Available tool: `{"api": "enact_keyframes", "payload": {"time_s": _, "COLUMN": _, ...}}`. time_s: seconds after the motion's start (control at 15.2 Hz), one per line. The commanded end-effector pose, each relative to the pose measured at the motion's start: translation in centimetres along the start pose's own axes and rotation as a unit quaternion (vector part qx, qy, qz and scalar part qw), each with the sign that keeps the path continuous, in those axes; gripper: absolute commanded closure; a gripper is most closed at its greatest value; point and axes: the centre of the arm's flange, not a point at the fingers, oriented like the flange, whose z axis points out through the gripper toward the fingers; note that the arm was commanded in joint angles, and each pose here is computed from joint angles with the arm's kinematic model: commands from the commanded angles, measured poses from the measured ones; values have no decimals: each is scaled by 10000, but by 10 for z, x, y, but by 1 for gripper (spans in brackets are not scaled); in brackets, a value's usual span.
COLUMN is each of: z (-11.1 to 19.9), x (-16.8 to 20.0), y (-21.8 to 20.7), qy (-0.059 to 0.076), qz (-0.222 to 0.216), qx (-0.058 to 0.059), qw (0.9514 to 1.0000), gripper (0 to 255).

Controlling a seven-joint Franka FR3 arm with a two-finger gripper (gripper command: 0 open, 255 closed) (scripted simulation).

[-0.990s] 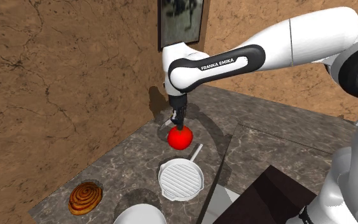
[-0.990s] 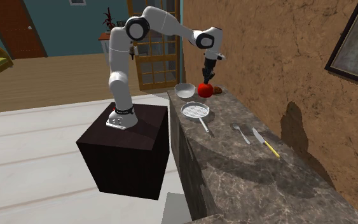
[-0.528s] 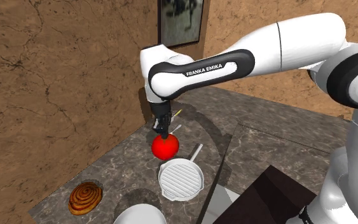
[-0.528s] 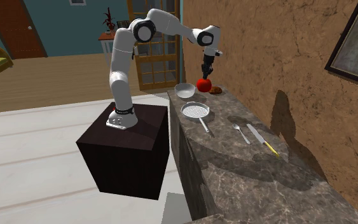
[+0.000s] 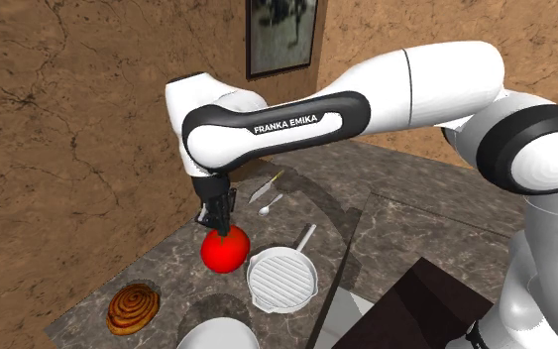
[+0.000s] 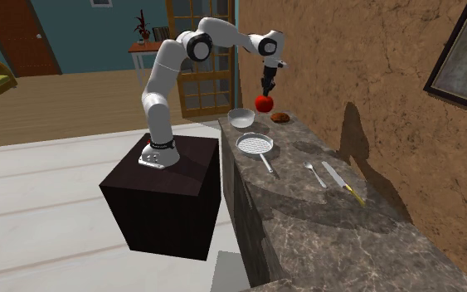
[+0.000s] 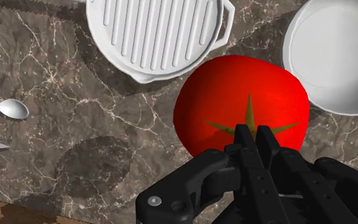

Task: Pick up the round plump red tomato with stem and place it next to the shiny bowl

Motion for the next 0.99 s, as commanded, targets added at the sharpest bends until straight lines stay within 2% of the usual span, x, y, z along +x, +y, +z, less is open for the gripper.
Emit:
{"api": "enact_keyframes", "payload": {"time_s": 0.0, "z": 6, "x": 6, "y": -4, "qy": 2, "qz": 12, "qx": -1, "qw": 10000, "gripper": 255}}
{"api": "enact_keyframes", "payload": {"time_s": 0.92, "z": 80, "x": 17, "y": -6, "qy": 2, "qz": 12, "qx": 0, "qw": 10000, "gripper": 255}}
